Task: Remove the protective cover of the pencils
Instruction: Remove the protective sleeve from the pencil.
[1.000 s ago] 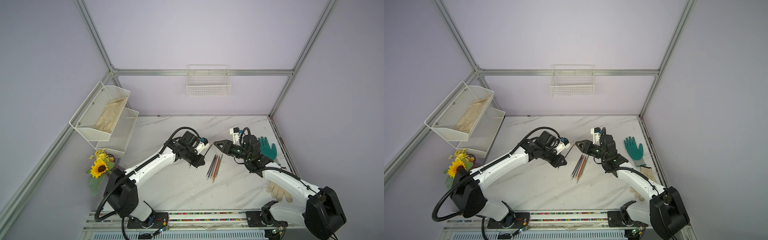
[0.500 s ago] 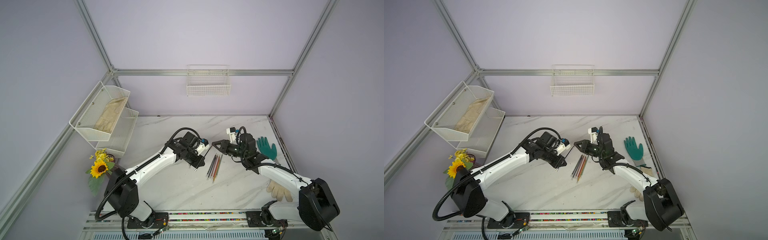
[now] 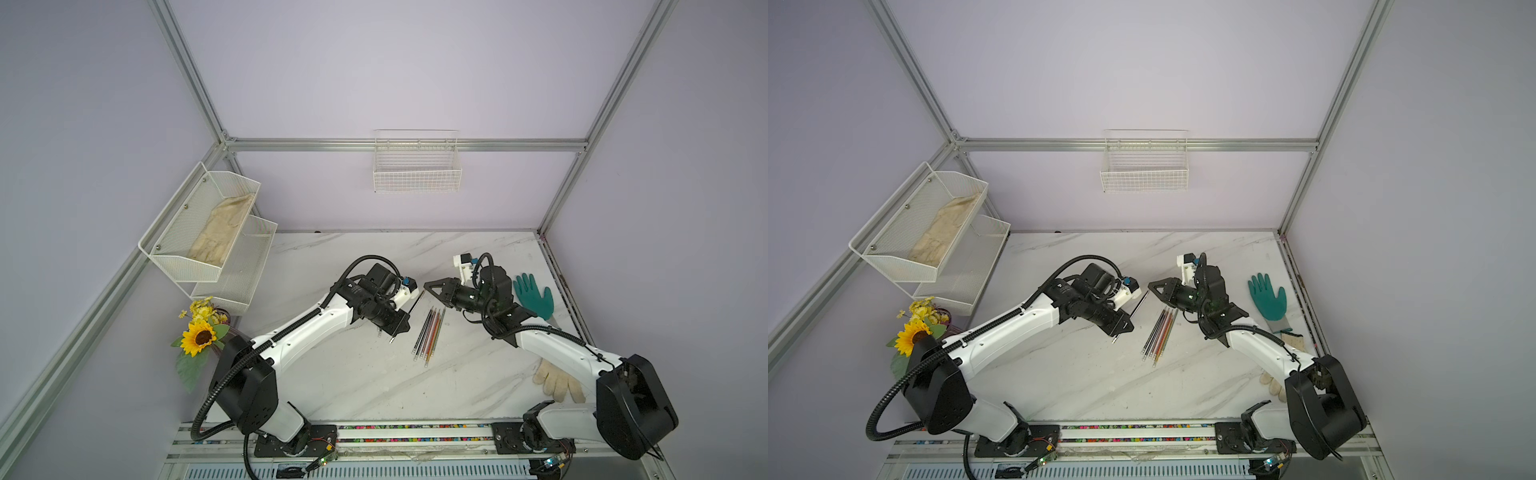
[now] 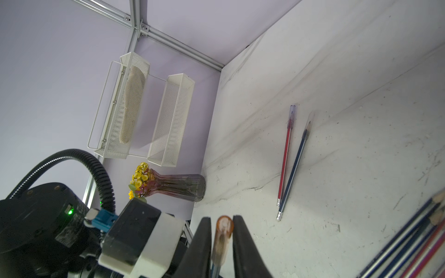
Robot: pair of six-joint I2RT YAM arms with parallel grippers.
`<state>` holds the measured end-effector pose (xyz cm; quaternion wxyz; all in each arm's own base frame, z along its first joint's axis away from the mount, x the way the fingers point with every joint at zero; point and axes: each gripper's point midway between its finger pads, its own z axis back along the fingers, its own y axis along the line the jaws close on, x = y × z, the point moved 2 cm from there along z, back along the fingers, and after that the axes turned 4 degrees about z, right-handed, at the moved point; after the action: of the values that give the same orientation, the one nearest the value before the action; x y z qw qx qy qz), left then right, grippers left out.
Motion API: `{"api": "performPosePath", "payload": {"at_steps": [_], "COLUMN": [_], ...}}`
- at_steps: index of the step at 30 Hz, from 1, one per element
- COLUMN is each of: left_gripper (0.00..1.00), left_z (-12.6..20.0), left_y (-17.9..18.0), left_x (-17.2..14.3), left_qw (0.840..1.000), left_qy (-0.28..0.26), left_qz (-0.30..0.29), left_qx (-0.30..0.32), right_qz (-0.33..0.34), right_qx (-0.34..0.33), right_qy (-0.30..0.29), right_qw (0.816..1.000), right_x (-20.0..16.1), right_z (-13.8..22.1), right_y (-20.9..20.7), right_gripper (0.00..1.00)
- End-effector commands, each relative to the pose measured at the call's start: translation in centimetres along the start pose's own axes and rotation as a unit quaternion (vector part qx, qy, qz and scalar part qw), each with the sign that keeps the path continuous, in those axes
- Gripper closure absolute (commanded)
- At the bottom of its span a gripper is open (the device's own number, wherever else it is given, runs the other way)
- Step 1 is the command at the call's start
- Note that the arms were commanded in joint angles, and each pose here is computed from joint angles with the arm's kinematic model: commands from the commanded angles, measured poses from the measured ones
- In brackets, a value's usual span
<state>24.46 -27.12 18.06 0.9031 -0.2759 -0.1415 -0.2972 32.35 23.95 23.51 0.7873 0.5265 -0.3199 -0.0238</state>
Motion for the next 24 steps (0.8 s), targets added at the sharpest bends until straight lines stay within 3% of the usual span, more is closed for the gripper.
{"api": "performPosePath", "payload": {"at_steps": [1, 13, 24], "left_gripper": [1.0, 1.0, 1.0], "left_z": [1.6, 1.6, 1.8], "left_y": [-1.5, -1.5, -1.6], "left_x": [2.4, 2.5, 2.5], "left_qw": [0.999, 0.999, 0.999], "left_qy": [-0.034, -0.034, -0.036], "left_qz": [-0.031, -0.033, -0.035], "left_qx": [-0.011, -0.011, -0.012], "right_qz": [0.009, 0.007, 0.0], "right_qx": [0.025, 0.0, -0.014], "right_qy": [-0.014, -0.047, -0.08], "right_qw": [1.0, 0.999, 0.997], "right_x": [0.9, 2.0, 5.5], "right_z": [0.1, 1.0, 3.4], "right_y": [1.3, 1.2, -0.8], "right_gripper": [0.8, 0.92, 0.93]}}
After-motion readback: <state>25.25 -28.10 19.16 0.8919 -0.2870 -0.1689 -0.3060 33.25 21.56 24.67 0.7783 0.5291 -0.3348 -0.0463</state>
